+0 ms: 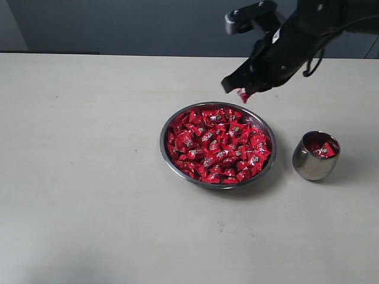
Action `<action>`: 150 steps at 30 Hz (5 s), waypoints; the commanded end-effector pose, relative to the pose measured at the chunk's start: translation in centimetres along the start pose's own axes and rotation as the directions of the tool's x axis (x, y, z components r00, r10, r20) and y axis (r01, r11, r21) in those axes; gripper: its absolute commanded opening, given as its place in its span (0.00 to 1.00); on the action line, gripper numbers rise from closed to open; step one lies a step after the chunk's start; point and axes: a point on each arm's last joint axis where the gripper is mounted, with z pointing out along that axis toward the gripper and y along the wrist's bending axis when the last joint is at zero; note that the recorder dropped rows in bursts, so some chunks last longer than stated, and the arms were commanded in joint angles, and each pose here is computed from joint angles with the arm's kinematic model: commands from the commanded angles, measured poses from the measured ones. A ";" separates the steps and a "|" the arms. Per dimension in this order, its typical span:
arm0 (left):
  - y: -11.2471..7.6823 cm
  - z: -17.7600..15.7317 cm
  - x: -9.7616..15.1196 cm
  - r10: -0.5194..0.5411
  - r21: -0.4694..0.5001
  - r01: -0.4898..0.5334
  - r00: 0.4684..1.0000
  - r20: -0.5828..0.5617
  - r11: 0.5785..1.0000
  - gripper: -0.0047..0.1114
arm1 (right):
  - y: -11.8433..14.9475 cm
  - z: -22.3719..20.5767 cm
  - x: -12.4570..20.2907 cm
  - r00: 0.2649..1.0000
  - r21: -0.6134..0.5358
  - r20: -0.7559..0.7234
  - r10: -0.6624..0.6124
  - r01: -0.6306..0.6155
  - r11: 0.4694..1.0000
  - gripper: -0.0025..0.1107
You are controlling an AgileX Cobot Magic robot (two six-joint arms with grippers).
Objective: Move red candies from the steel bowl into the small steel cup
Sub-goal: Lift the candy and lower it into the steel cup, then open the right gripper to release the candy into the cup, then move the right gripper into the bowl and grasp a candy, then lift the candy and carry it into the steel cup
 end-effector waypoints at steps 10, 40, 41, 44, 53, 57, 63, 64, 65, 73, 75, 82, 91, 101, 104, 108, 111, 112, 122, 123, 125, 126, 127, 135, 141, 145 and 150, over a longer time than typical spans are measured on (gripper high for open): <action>0.0 0.0 0.0 0.001 0.004 -0.001 1.000 0.013 1.000 0.04 | -5.3 -6.5 8.4 0.941 0.075 0.027 0.338 -0.339 0.938 0.01; 0.0 0.0 0.0 0.001 0.004 -0.001 1.000 0.013 1.000 0.04 | -6.0 -0.5 10.7 0.909 0.133 -0.145 0.391 -0.374 0.918 0.01; 0.0 0.0 0.0 0.001 0.004 -0.001 1.000 0.013 1.000 0.04 | -5.9 -0.5 10.8 0.908 0.135 -0.157 0.389 -0.371 0.919 0.01; 0.0 0.0 0.0 0.001 0.004 -0.001 1.000 0.013 1.000 0.04 | -5.9 -0.5 10.9 0.905 0.135 -0.173 0.390 -0.371 0.919 0.01; 0.0 0.0 0.0 0.001 0.004 -0.001 1.000 0.013 1.000 0.04 | -5.8 -0.6 11.1 0.900 0.135 -0.191 0.391 -0.371 0.919 0.32; 0.0 0.0 0.0 0.001 0.004 -0.001 1.000 0.013 1.000 0.04 | -5.8 -1.0 10.9 0.902 0.134 -0.184 0.390 -0.370 0.919 0.37; 0.0 0.0 0.0 0.001 0.004 -0.001 1.000 0.013 1.000 0.04 | -5.9 -3.3 9.3 0.917 0.127 -0.106 0.384 -0.371 0.920 0.32; 0.0 0.0 0.0 0.001 0.004 -0.001 1.000 0.013 1.000 0.04 | -6.0 -3.7 9.0 0.919 0.126 -0.092 0.382 -0.370 0.920 0.32; 0.0 0.0 0.0 0.001 0.004 -0.001 1.000 0.013 1.000 0.04 | -5.9 -4.3 8.6 0.920 0.121 -0.069 0.385 -0.375 0.919 0.32; 0.0 0.0 0.0 0.001 0.004 -0.001 1.000 0.013 1.000 0.04 | -4.4 -4.7 6.5 0.925 -0.117 0.013 0.380 -0.376 0.919 0.32; 0.0 0.0 0.0 0.001 0.004 -0.001 1.000 0.013 1.000 0.04 | -3.5 -4.2 5.9 0.926 -0.227 0.031 0.375 -0.359 0.905 0.32; 0.0 0.0 0.0 0.001 0.004 -0.001 1.000 0.013 1.000 0.04 | 1.2 1.3 4.5 0.977 -0.330 -0.011 0.215 -0.207 0.921 0.32; 0.0 0.0 0.0 0.001 0.004 -0.001 1.000 0.013 1.000 0.04 | 4.3 8.1 0.2 0.994 -0.379 -0.043 0.100 -0.109 0.919 0.32; 0.0 0.0 0.0 0.001 0.004 -0.001 1.000 0.013 1.000 0.04 | 5.2 11.7 -0.4 0.995 -0.394 -0.092 0.028 -0.062 0.917 0.32; 0.0 0.0 0.0 0.001 0.004 -0.001 1.000 0.013 1.000 0.04 | 5.5 12.2 0.1 0.993 -0.399 -0.119 0.006 -0.053 0.916 0.32; 0.0 0.0 0.0 0.001 0.004 -0.001 1.000 0.013 1.000 0.04 | 5.6 12.5 0.4 0.989 -0.414 -0.146 0.004 -0.064 0.908 0.32; 0.0 0.0 0.0 0.001 0.004 -0.001 1.000 0.013 1.000 0.04 | 5.6 12.5 0.4 0.989 -0.416 -0.146 0.005 -0.066 0.907 0.32; 0.0 0.0 0.0 0.001 0.004 -0.001 1.000 0.013 1.000 0.04 | 5.6 12.5 0.4 0.989 -0.417 -0.146 0.007 -0.068 0.907 0.32; 0.0 0.0 0.0 0.001 0.004 -0.001 1.000 0.013 1.000 0.04 | 7.5 12.5 0.2 0.992 -0.410 -0.115 -0.041 -0.010 0.912 0.32; 0.0 0.0 0.0 0.001 0.004 -0.001 1.000 0.013 1.000 0.04 | 7.5 12.6 0.2 0.993 -0.406 -0.112 -0.043 -0.006 0.914 0.32; 0.0 0.0 0.0 0.001 0.004 -0.001 1.000 0.013 1.000 0.04 | 7.4 12.6 0.3 0.992 -0.402 -0.113 -0.054 0.004 0.916 0.32; 0.0 0.0 0.0 0.001 0.004 -0.001 1.000 0.013 1.000 0.04 | 7.4 12.6 0.3 0.991 -0.399 -0.116 -0.061 0.010 0.917 0.30; 0.0 0.0 0.0 0.001 0.004 -0.001 1.000 0.013 1.000 0.04 | 7.3 12.6 0.4 0.990 -0.389 -0.120 -0.073 0.020 0.921 0.27; 0.0 0.0 0.0 0.001 0.004 -0.001 1.000 0.013 1.000 0.04 | 6.9 12.7 0.6 0.986 -0.352 -0.137 -0.094 0.040 0.935 0.01; 0.0 0.0 0.0 0.001 0.004 -0.001 1.000 0.013 1.000 0.04 | 7.0 10.8 -0.8 0.989 -0.367 -0.105 -0.104 0.058 0.928 0.01; 0.0 0.0 0.0 0.001 0.004 -0.001 1.000 0.013 1.000 0.04 | 6.6 8.7 -2.2 0.992 -0.333 -0.076 -0.097 0.067 0.940 0.01; 0.0 0.0 0.0 0.001 0.004 -0.001 1.000 0.013 1.000 0.04 | 4.9 6.5 -2.9 0.993 -0.164 -0.094 -0.077 0.061 0.985 0.01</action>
